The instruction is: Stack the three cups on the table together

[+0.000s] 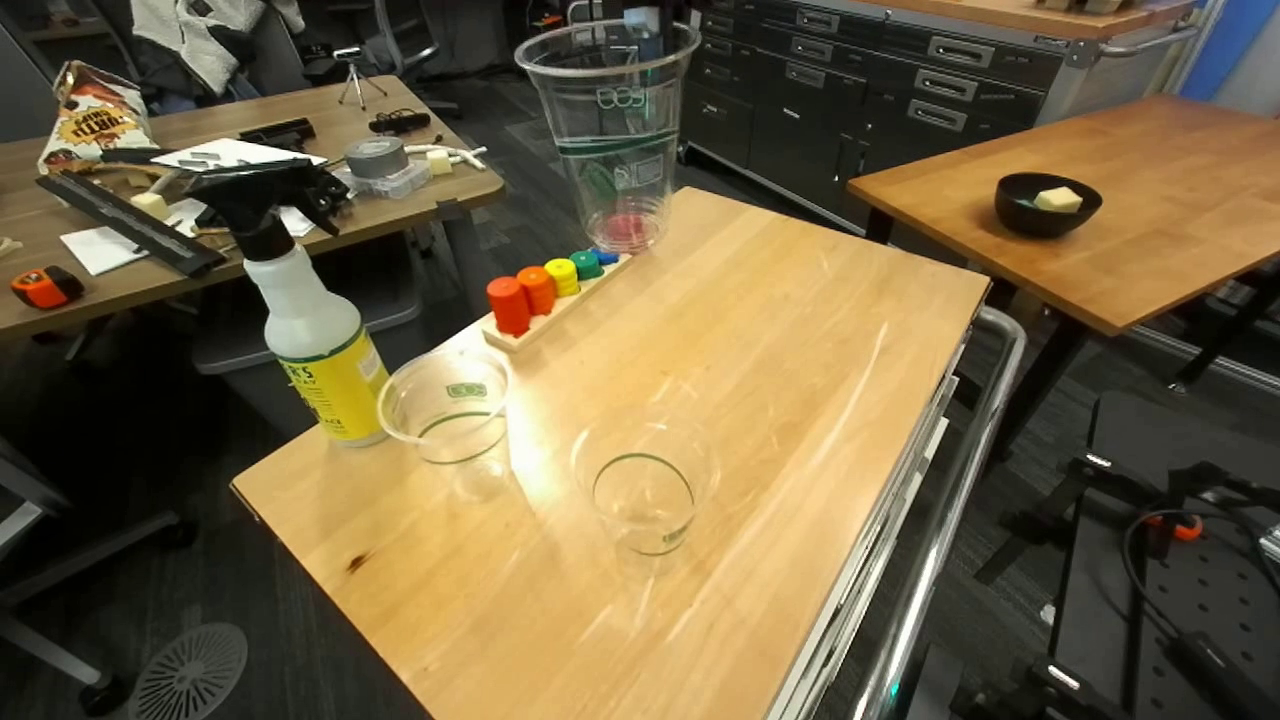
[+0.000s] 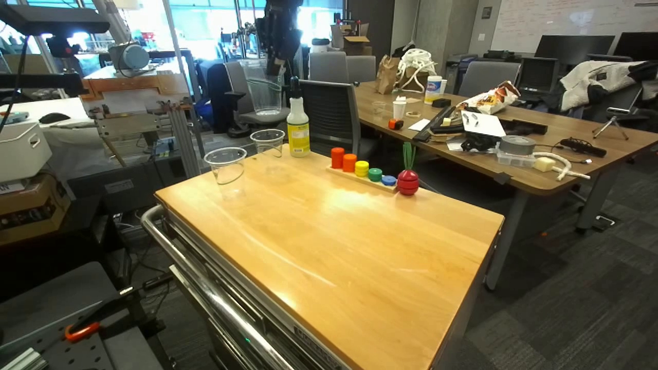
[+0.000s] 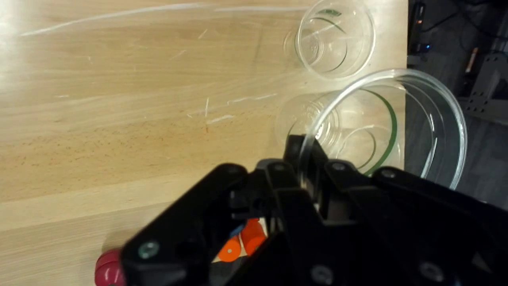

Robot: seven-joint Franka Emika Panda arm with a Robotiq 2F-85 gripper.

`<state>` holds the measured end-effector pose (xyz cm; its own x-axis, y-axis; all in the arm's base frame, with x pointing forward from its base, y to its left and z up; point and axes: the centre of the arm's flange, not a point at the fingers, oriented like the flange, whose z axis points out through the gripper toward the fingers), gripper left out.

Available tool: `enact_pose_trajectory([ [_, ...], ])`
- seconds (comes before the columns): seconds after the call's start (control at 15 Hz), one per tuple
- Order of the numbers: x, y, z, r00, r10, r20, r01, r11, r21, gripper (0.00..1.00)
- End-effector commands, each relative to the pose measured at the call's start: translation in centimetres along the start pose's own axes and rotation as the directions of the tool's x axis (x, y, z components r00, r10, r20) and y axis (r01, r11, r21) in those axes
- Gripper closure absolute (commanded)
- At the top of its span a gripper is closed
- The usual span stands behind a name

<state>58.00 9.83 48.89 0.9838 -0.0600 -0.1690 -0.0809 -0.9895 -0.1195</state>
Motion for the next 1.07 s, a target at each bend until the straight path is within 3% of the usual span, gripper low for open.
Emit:
enact_pose_trajectory([
  [0.0, -3.9, -1.0, 2.4, 0.996, -0.086, -0.013, 0.086, 0.996, 0.026, 0.99],
  [0.33, -5.5, -2.5, 6.2, 0.982, -0.186, 0.036, 0.183, 0.981, 0.069, 0.99],
  [0.8, -3.6, -2.8, 10.0, 0.964, -0.261, 0.061, 0.254, 0.962, 0.095, 0.99],
  [1.0, -2.7, -3.1, 11.1, 0.953, -0.293, 0.076, 0.28, 0.949, 0.146, 0.99],
])
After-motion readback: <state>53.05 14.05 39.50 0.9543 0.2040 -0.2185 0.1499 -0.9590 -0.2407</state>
